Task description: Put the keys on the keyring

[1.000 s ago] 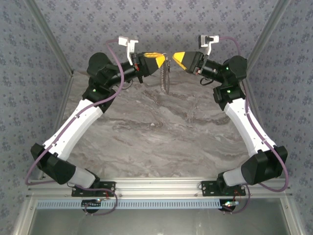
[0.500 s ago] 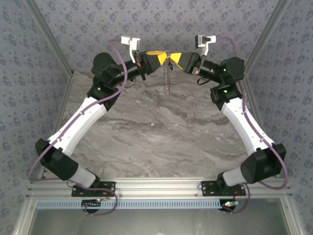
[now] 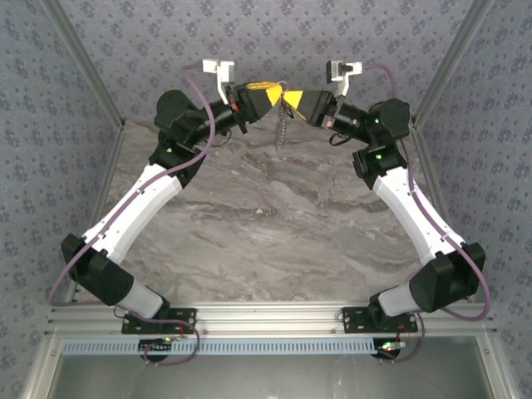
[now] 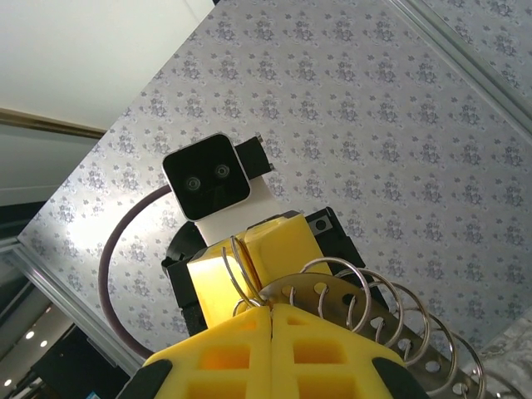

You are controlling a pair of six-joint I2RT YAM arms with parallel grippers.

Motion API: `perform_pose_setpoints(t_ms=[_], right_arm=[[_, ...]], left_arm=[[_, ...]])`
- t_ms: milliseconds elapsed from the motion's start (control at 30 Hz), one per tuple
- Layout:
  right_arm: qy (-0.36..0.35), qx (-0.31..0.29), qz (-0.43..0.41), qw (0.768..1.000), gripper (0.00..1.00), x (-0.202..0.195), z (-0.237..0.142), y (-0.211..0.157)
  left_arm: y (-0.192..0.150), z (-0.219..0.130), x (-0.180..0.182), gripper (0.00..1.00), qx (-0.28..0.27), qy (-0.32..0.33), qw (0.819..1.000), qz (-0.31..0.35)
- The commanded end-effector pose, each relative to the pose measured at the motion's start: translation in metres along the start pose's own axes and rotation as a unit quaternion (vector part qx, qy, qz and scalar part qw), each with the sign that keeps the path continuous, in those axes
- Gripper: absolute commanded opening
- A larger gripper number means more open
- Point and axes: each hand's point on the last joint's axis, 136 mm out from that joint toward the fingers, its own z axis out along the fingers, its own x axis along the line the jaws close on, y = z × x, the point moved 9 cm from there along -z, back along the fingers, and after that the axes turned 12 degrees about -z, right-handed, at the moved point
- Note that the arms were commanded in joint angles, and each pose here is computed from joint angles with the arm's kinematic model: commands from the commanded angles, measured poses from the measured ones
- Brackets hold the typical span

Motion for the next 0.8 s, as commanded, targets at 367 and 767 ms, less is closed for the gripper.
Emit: perform_pose_setpoints(t_ms=[367, 767], right_arm=[[-0.043, -0.020, -0.031, 0.998, 0.37, 0.017, -0.046, 0.022], [-0.051, -0.115, -0.060, 0.990, 0.40, 0.010, -0.031, 0.043]], left_arm=[[0.004, -0.003, -0.006, 0.00, -0.030, -0.019, 0.999, -0.003], [0.010, 0.002, -0.002, 0.00, -0.061, -0.055, 0.994, -0.067]])
